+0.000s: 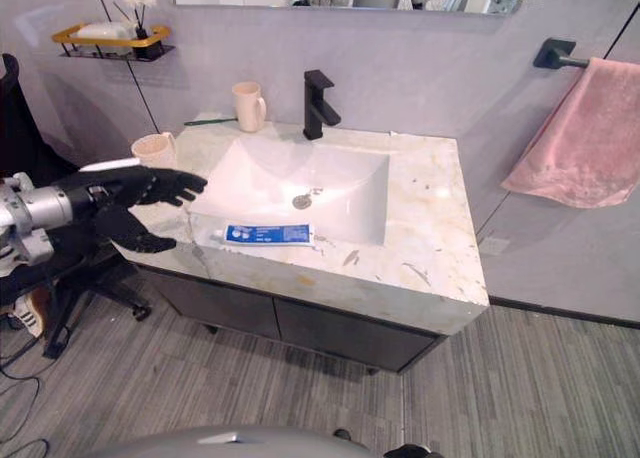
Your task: Organize the bathroom.
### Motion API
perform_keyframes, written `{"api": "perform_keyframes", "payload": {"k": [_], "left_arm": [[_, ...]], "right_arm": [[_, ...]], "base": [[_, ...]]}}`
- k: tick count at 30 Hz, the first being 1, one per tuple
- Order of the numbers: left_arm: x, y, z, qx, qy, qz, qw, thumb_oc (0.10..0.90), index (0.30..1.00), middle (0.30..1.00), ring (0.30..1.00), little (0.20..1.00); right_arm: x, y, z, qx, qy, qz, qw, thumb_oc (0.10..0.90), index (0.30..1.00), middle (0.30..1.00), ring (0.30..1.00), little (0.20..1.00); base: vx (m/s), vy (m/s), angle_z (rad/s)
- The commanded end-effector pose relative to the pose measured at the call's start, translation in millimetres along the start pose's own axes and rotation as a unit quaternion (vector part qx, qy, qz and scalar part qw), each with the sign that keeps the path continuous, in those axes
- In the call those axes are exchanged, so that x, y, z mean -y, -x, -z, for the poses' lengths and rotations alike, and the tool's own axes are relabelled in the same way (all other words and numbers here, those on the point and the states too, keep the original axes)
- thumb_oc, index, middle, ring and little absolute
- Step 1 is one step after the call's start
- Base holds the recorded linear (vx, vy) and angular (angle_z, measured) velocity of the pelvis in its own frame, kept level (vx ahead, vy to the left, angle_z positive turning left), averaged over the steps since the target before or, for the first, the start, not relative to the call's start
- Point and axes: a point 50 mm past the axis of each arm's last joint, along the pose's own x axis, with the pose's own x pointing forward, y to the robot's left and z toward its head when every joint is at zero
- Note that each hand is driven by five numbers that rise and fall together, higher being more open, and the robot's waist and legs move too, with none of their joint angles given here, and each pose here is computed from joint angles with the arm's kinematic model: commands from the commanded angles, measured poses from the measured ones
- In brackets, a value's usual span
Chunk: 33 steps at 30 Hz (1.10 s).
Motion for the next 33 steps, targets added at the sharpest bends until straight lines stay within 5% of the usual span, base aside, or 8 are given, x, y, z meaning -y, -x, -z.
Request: {"api": "perform_keyframes", "payload": {"k": [1,14,33], "left_arm": [[-45.4,24.4,-58.1,0.085,-0.074,-0.076,0.991,0.800,0.900,0.900,0.900,0.900],[-55.5,30.0,-62.1,0.108,-0.084,-0.151,0.979,0.800,0.900,0.900,0.900,0.900],[-51.0,27.0,-56.2,0.114,-0.051,-0.146,0.981,0.800,0.900,0.900,0.900,0.900]], "right_arm": [[14.9,1.6,-0.3,-0.007,0.019,0.009,1.000,0.800,0.900,0.900,0.900,0.900],[8.3,1.8,5.5,0.002,0.027,0.015,1.000,0.800,0.900,0.900,0.900,0.900],[37.8,7.4,7.3,0.012,0.019,0.051,0.998,0.800,0.900,0.900,0.900,0.900]], "base": [[0.00,0.000,0.00],[0.02,-0.031,-0.01],[-0.02,-0.027,0.00]]}}
